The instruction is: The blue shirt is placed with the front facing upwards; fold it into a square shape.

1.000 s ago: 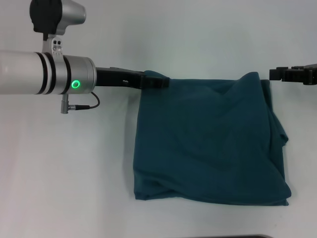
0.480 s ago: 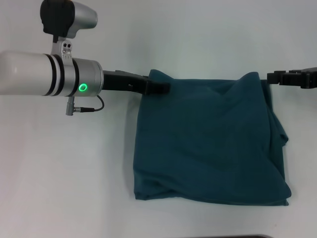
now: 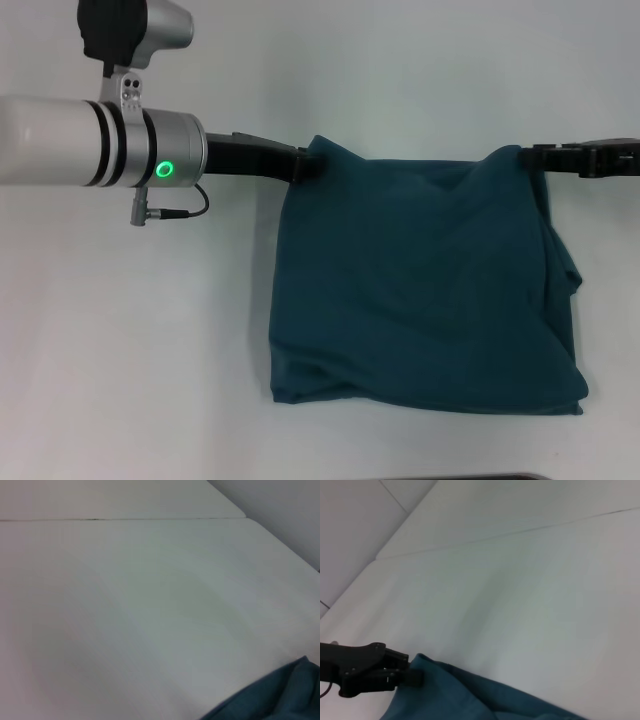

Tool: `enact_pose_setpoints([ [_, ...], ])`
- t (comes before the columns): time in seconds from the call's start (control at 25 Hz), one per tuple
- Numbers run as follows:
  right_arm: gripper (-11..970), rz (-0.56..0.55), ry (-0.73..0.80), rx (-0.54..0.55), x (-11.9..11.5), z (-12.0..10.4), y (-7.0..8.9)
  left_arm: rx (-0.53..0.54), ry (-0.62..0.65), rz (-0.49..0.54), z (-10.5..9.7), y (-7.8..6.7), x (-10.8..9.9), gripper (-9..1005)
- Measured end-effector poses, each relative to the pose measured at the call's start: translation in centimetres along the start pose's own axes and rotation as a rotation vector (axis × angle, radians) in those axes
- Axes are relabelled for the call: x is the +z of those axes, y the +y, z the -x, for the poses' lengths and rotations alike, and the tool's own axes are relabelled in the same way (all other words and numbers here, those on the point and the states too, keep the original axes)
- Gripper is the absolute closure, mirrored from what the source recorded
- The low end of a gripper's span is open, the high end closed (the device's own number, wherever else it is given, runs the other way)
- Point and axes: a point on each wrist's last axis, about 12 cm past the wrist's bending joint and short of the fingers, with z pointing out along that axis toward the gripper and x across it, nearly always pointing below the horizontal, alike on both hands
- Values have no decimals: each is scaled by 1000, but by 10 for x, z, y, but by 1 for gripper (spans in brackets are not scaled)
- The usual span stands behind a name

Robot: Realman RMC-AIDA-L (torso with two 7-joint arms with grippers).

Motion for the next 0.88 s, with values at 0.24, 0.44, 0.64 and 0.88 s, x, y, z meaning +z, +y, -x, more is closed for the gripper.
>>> enact_pose_setpoints([
  [0.24,590,2,3,10,12,1,1,3,1,5,1,2,-2,821],
  [0.44,590,6,5,9,15,1,3,7,6,9,0,3,-3,957],
  [0.64,591,3,1,19,15,0,2,13,14,17,0,5,-3,970],
  [0.88,592,-14,-8,29,13,-1,-1,12,14,15,0,5,-3,970],
])
